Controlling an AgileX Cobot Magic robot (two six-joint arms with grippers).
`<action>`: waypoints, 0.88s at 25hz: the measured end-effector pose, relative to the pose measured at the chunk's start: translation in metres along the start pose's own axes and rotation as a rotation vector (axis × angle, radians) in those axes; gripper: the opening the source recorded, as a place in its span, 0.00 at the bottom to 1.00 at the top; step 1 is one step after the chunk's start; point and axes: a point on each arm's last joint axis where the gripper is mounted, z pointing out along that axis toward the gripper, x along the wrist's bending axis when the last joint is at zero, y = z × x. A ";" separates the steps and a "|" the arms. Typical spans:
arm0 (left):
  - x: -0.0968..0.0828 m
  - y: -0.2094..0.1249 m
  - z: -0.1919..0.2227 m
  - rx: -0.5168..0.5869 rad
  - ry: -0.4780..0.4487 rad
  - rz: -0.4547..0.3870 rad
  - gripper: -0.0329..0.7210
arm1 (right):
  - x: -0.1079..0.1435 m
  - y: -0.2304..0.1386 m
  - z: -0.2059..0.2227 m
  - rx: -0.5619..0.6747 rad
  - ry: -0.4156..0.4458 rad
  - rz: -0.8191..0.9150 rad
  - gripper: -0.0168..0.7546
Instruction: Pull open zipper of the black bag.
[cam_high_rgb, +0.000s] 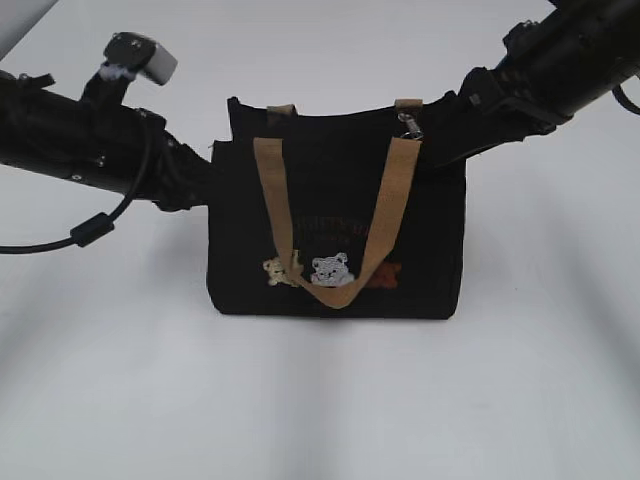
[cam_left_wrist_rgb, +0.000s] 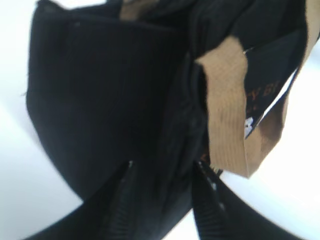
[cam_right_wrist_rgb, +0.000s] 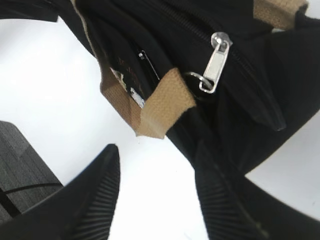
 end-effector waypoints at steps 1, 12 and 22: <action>-0.002 0.001 -0.007 0.030 0.002 -0.016 0.43 | 0.002 -0.001 -0.003 0.014 -0.001 -0.004 0.53; 0.020 -0.031 -0.090 0.329 0.490 -0.678 0.42 | -0.013 -0.044 -0.039 0.360 -0.434 0.293 0.55; -0.074 -0.043 -0.193 0.032 0.577 -0.625 0.41 | 0.052 -0.148 -0.087 0.266 -0.452 0.286 0.54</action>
